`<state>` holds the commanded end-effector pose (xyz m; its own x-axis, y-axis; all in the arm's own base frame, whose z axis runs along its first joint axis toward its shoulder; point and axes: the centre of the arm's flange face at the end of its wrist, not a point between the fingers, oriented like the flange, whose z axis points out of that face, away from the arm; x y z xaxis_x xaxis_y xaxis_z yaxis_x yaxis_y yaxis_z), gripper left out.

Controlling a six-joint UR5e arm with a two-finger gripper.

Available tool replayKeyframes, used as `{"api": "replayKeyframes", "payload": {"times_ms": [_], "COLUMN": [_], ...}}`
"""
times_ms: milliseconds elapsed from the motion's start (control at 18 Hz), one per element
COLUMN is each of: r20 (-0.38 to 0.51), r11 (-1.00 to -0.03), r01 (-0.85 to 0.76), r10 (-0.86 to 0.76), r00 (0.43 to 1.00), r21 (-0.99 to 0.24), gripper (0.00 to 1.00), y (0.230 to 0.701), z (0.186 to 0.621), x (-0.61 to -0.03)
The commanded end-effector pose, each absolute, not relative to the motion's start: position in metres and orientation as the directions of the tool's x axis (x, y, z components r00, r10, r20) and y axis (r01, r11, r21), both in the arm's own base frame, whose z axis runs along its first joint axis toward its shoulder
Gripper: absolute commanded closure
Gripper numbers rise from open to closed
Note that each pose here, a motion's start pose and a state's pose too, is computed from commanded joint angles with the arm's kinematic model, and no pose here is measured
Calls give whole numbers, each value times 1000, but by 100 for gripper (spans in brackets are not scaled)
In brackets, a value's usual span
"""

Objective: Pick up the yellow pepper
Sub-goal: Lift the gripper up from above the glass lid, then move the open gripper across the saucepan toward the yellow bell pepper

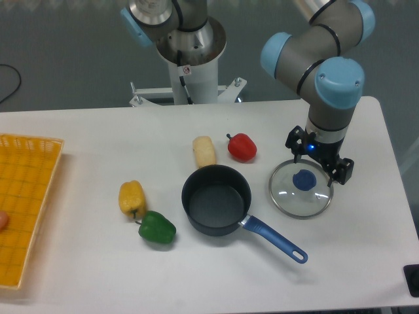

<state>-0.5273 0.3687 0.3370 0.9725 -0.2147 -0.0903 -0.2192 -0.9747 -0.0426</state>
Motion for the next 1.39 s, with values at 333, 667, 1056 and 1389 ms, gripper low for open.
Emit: {"api": "replayKeyframes", "payload": {"times_ms": [333, 667, 1056, 1389], "r20": [-77, -38, 6, -4], "r11": [-979, -974, -930, -890], "r01": [-70, 101, 279, 422], "r10": [-56, 111, 286, 429], "r00": [995, 993, 958, 903], "r21": [-194, -205, -240, -169], "gripper": [0, 0, 0, 0], "y": [365, 390, 475, 535], "z": [338, 340, 370, 354], "x": [-536, -519, -434, -351]}}
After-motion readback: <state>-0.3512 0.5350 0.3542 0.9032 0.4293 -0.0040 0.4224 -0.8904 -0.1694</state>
